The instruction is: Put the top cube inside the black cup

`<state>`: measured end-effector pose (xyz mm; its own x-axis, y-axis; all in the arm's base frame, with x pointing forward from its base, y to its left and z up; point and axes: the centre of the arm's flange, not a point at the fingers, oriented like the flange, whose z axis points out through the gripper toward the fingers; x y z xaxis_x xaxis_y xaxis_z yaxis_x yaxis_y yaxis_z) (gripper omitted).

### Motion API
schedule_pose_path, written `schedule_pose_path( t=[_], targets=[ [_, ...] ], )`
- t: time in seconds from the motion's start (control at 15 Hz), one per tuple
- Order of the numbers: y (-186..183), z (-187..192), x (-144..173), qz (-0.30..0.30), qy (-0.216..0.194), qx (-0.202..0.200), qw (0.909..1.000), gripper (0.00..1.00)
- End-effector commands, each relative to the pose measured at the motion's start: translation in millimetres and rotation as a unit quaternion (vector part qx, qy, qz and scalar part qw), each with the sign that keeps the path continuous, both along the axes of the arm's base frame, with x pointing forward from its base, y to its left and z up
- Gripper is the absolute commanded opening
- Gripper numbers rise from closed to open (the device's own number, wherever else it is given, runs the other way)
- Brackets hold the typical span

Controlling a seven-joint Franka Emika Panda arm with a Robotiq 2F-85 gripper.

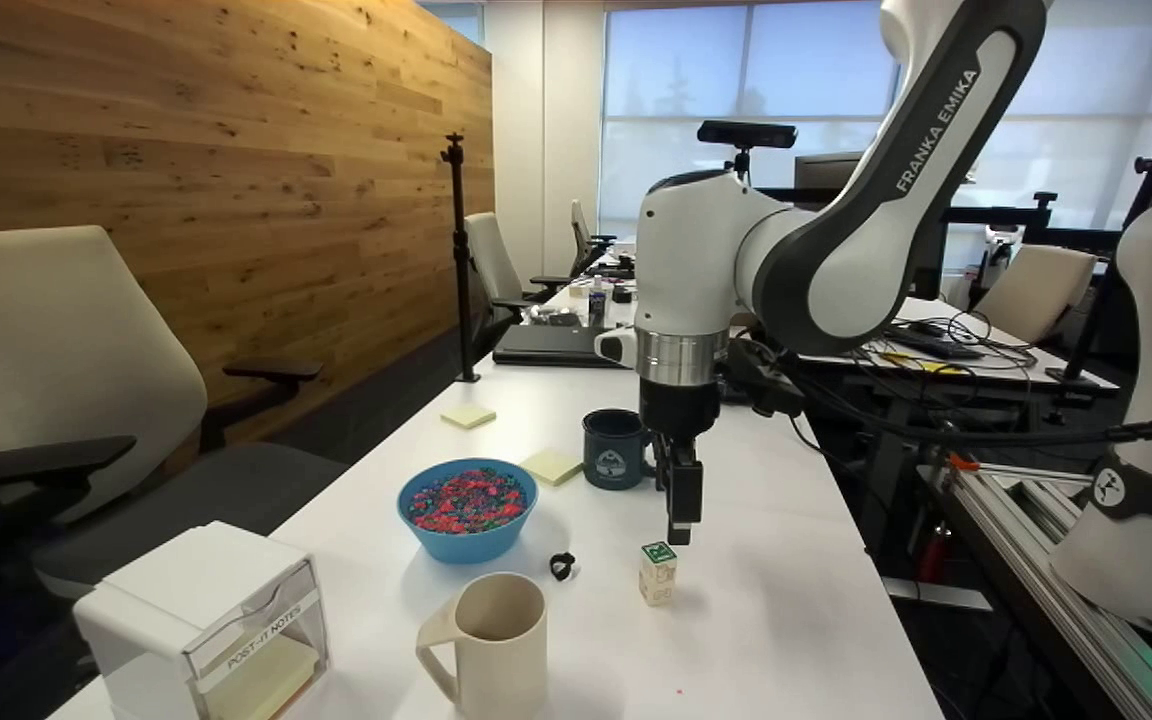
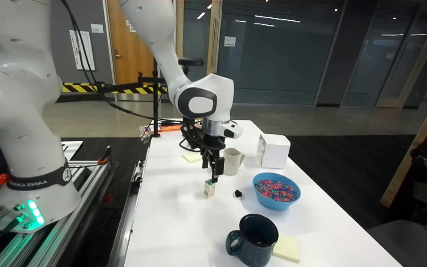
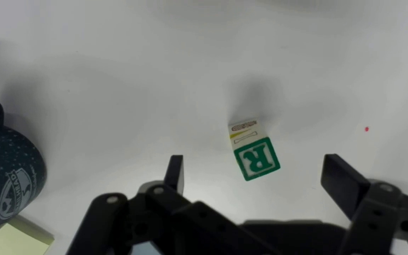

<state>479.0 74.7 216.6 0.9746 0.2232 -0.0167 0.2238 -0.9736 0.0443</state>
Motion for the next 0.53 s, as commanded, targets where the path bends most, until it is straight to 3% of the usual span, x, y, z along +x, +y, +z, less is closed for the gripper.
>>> schedule_pose_path(
  t=[0.0, 0.47],
  targets=[
    [-1, -7, 2, 0.023, -0.009, -0.003, 0.9997, 1.0],
    [-5, -18, 2, 0.035, -0.006, -0.003, 0.9994, 1.0]
  ],
)
